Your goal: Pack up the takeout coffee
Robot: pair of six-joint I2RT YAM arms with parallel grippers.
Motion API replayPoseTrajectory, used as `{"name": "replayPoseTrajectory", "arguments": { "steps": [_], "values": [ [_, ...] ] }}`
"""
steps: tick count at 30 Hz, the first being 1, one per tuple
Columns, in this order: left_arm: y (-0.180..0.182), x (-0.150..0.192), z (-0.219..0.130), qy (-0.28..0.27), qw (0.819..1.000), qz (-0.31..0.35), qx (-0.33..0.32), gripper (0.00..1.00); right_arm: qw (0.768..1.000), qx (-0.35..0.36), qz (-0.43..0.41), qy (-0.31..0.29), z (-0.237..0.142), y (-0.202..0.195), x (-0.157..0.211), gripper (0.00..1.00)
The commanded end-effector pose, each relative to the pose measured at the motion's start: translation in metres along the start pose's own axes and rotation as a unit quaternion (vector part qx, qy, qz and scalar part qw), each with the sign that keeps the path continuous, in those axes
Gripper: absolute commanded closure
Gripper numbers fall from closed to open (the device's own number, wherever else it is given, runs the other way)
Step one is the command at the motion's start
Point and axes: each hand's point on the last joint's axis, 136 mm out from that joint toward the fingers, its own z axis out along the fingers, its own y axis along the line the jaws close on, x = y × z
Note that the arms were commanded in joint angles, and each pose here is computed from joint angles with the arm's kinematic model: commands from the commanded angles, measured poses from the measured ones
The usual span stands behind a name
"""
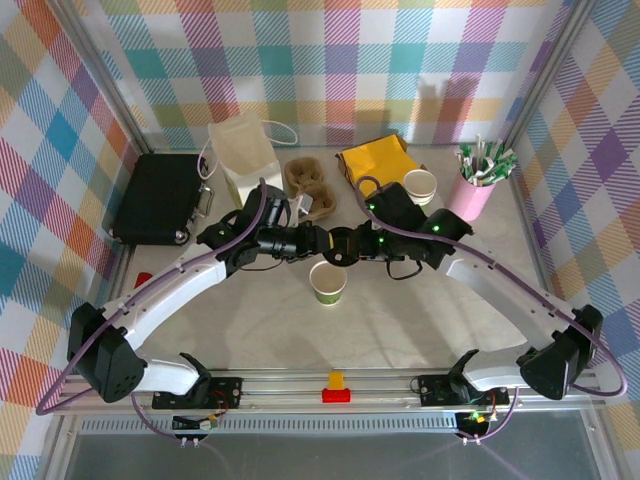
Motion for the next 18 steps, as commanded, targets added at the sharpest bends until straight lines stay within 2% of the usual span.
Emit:
{"name": "replayPoseTrajectory", "arguments": {
  "steps": [1, 6, 10, 13, 18],
  "values": [
    [-0.014, 0.003, -0.014, -0.011, 1.0, -0.012, 0.023, 0.84, 0.994, -0.023, -0.082, -0.062, -0.027, 0.009, -0.015, 0.61],
    [-0.014, 0.006, -0.03, -0.024, 0.999, -0.038, 0.017, 0.84, 0.97, -0.063, -0.187, -0.143, -0.067, 0.021, -0.026, 0.52],
    [-0.011, 0.008, -0.046, -0.032, 0.997, -0.065, 0.002, 0.84, 0.938, -0.104, -0.272, -0.189, -0.09, 0.037, -0.024, 0.52],
    [-0.008, 0.01, -0.059, -0.031, 0.996, -0.085, -0.01, 0.84, 0.894, -0.132, -0.366, -0.223, -0.099, 0.056, -0.017, 0.55],
    [-0.002, 0.02, -0.085, -0.02, 0.992, -0.115, -0.038, 0.84, 0.777, -0.146, -0.538, -0.293, -0.104, 0.085, 0.001, 0.53]
  ]
}}
